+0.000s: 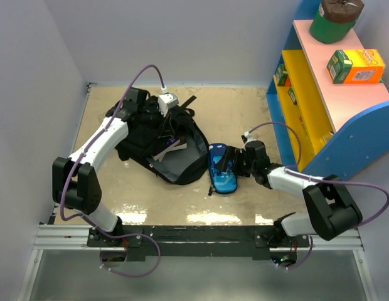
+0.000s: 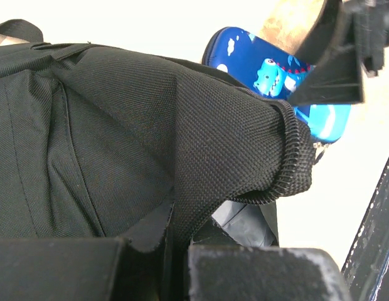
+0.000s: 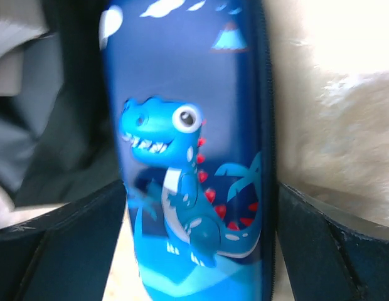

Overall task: Pack the student bag
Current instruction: Pick up the stationery from the center of the board.

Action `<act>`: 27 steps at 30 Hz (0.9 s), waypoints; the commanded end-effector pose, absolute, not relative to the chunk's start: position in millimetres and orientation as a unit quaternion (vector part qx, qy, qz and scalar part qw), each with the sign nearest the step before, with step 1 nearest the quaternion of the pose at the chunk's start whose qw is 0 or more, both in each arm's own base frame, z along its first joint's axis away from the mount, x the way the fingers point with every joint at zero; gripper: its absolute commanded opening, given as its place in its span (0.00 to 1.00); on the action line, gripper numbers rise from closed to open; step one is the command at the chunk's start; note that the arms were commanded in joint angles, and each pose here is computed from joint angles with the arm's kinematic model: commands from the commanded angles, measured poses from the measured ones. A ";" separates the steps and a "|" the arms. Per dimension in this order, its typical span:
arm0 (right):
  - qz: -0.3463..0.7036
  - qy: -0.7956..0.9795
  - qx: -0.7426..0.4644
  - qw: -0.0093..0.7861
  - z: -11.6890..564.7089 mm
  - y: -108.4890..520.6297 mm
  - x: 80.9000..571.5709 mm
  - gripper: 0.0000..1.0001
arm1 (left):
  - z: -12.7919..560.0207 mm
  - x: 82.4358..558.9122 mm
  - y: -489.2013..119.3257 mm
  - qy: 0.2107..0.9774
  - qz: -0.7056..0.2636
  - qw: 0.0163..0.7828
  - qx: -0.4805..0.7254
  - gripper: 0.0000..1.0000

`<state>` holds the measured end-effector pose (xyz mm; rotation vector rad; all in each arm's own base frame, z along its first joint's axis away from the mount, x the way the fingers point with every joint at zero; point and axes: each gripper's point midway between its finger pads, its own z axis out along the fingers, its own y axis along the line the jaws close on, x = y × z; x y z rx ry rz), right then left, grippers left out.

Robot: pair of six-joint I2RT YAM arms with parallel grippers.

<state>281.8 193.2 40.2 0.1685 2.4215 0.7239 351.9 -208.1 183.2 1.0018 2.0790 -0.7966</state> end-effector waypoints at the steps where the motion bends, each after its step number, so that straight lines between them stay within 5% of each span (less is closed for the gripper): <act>1: 0.394 0.870 0.041 0.294 60.9 221.6 259.6 0.98 | 212.4 344.6 -223.6 0.772 -0.339 0.366 0.393 0.04; 6: 0.465 0.830 0.027 0.306 90.2 238.4 256.0 0.98 | 213.0 344.2 -227.5 0.772 -0.342 0.365 0.392 0.04; 14: 0.509 0.773 0.044 0.376 132.5 239.3 266.7 0.80 | 207.0 341.7 -229.6 0.774 -0.340 0.359 0.395 0.04; 25: 0.492 0.798 0.022 0.349 103.0 296.9 279.6 0.82 | 207.4 341.1 -231.4 0.775 -0.340 0.358 0.395 0.04; 27: 0.469 0.813 0.024 0.345 94.9 300.2 286.2 0.74 | 207.6 340.6 -231.8 0.774 -0.340 0.357 0.396 0.04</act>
